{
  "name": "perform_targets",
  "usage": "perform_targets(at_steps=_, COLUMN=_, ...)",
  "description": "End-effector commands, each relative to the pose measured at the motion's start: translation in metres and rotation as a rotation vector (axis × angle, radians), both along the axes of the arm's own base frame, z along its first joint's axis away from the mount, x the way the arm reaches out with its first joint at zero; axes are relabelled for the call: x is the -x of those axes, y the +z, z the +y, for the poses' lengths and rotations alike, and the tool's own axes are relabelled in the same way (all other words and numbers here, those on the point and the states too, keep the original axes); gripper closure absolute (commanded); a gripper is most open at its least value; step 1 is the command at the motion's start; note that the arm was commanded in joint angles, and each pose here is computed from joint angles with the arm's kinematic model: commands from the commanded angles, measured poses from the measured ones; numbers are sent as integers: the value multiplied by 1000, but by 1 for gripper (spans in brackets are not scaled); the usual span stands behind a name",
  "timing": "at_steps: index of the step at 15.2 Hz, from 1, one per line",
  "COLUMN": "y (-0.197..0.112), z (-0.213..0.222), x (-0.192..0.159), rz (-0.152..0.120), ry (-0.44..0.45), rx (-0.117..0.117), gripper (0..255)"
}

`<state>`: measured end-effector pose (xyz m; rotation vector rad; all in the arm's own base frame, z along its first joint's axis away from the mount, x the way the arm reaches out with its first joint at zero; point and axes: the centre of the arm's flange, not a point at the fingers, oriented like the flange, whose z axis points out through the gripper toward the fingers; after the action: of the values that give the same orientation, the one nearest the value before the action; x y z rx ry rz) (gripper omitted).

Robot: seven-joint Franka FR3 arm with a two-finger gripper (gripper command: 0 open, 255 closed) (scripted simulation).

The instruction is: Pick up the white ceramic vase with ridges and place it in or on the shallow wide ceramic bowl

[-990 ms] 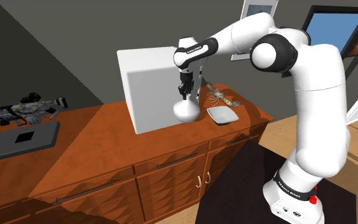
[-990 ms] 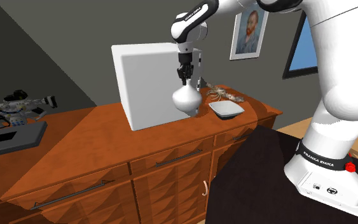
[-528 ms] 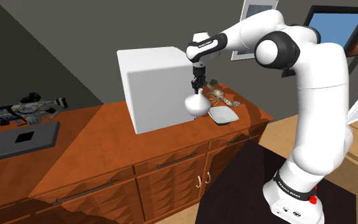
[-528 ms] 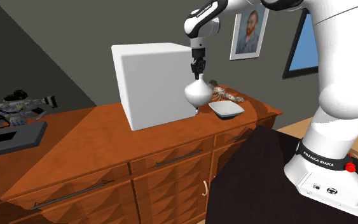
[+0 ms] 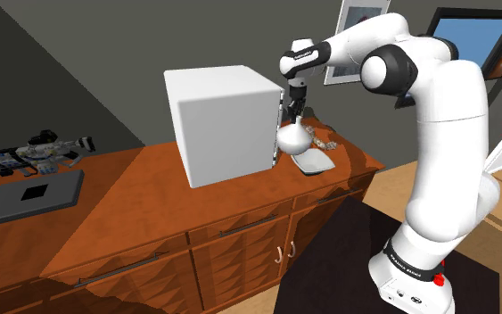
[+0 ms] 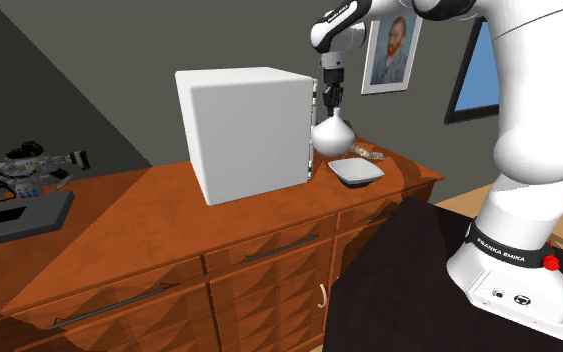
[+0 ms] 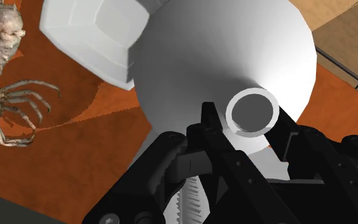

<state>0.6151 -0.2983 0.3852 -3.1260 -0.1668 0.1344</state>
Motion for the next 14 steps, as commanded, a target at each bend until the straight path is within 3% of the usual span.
perform_targets(at_steps=1, y=6, z=-27, x=7, rz=-1, ry=1, rx=0, gripper=255)
perform_targets(at_steps=12, y=33, z=-169, x=48, rz=-1, ry=1, rx=0, gripper=255)
perform_targets(at_steps=14, y=22, z=-169, x=48, rz=-1, ry=1, rx=0, gripper=255)
